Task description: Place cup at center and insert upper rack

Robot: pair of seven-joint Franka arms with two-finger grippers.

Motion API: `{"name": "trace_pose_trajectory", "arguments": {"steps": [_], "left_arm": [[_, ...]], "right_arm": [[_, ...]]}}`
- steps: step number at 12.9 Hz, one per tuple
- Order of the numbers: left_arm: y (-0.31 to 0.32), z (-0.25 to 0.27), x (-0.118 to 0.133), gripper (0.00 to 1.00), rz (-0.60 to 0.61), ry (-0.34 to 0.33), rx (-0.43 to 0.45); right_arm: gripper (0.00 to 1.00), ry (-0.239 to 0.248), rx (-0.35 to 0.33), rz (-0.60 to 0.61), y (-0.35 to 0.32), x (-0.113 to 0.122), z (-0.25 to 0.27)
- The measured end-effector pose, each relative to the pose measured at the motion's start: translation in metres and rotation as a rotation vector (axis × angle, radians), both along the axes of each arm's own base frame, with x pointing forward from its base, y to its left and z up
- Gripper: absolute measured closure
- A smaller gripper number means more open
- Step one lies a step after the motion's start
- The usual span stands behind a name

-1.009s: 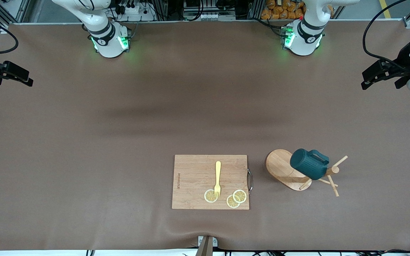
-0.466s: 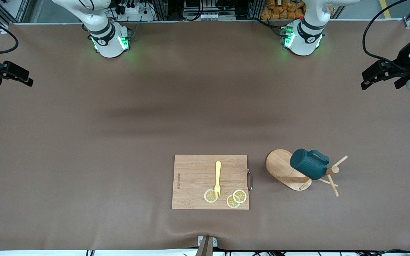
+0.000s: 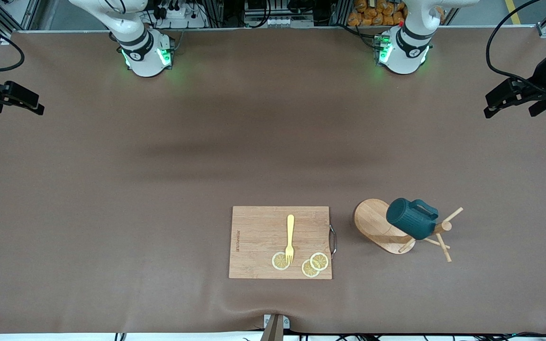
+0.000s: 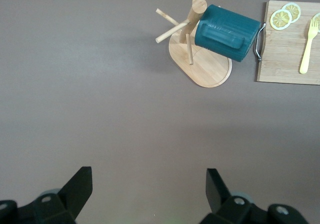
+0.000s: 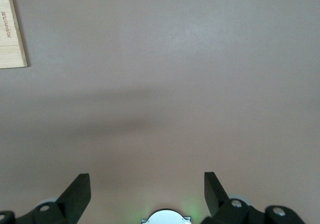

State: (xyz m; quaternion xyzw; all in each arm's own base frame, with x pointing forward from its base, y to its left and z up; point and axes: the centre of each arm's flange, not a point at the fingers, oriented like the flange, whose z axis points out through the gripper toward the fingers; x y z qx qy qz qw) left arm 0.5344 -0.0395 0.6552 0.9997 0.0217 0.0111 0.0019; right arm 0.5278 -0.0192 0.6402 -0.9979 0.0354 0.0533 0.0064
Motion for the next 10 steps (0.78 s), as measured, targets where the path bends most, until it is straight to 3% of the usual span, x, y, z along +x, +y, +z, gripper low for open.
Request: {"name": "trace_pose_trajectory", "arguments": {"steps": [10], "left_arm": [[0.0018,-0.0015,0.0002,0.00,0.003,0.009,0.001]], "right_arm": [[0.00,0.000,0.000,0.000,0.0000,0.0000,0.0000]]}}
